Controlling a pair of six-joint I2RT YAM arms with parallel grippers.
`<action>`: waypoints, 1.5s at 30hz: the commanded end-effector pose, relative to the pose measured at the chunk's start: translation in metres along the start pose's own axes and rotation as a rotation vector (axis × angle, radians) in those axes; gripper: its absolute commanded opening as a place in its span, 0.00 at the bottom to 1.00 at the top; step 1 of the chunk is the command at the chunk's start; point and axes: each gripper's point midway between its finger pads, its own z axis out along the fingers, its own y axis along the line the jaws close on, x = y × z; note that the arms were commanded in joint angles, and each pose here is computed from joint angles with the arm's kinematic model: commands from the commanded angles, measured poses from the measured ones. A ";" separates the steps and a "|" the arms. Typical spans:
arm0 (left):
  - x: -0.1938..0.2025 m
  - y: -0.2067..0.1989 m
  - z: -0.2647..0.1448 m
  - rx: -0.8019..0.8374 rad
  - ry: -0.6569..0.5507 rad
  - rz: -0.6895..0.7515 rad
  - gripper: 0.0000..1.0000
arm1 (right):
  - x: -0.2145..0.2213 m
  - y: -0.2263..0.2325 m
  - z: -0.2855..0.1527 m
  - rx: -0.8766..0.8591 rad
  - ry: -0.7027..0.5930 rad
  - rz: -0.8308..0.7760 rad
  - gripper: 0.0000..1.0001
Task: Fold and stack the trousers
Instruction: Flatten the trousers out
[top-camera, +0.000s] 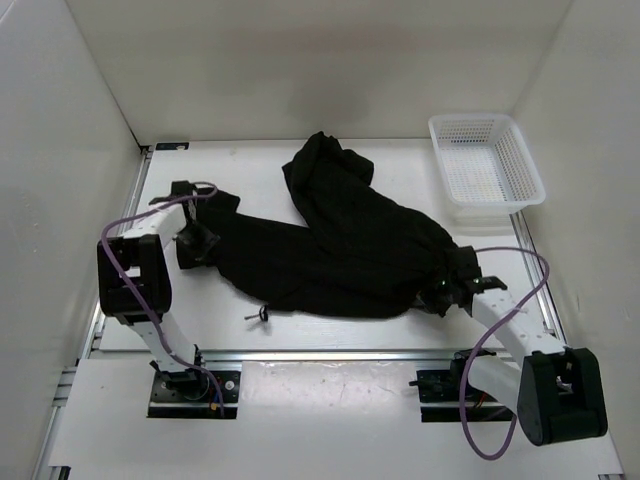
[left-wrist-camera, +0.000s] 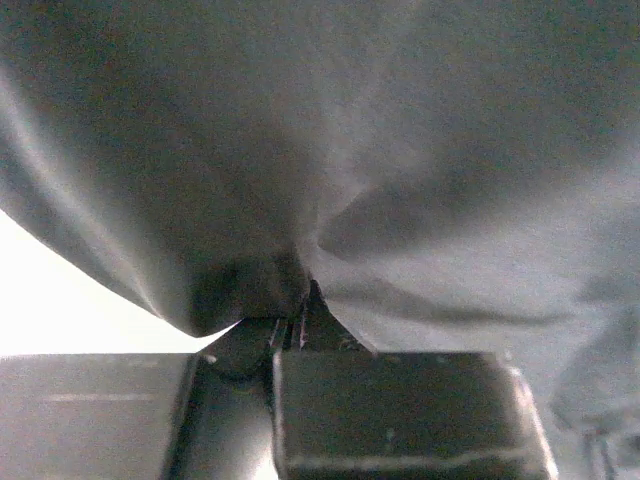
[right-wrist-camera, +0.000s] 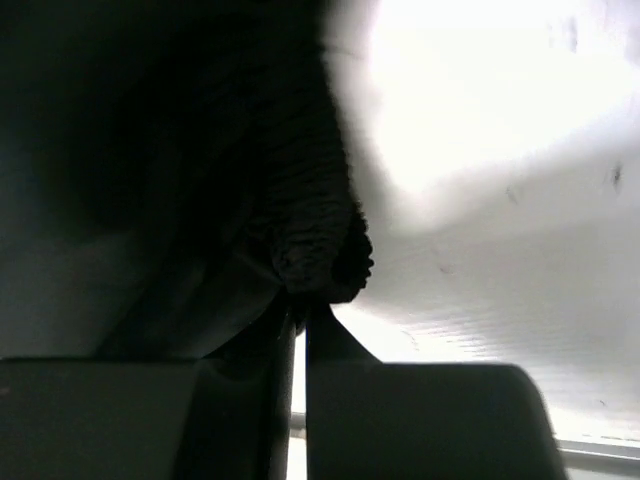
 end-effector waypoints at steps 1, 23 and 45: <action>-0.053 -0.024 -0.056 0.047 -0.176 0.024 0.11 | -0.063 0.047 -0.028 -0.034 -0.207 -0.098 0.00; -0.064 -0.011 -0.185 0.042 -0.421 0.212 0.69 | -0.087 -0.015 -0.142 0.215 -0.556 0.023 0.00; -0.059 -0.025 -0.048 0.146 -0.113 0.121 0.93 | -0.102 0.020 -0.118 0.151 -0.481 -0.046 0.00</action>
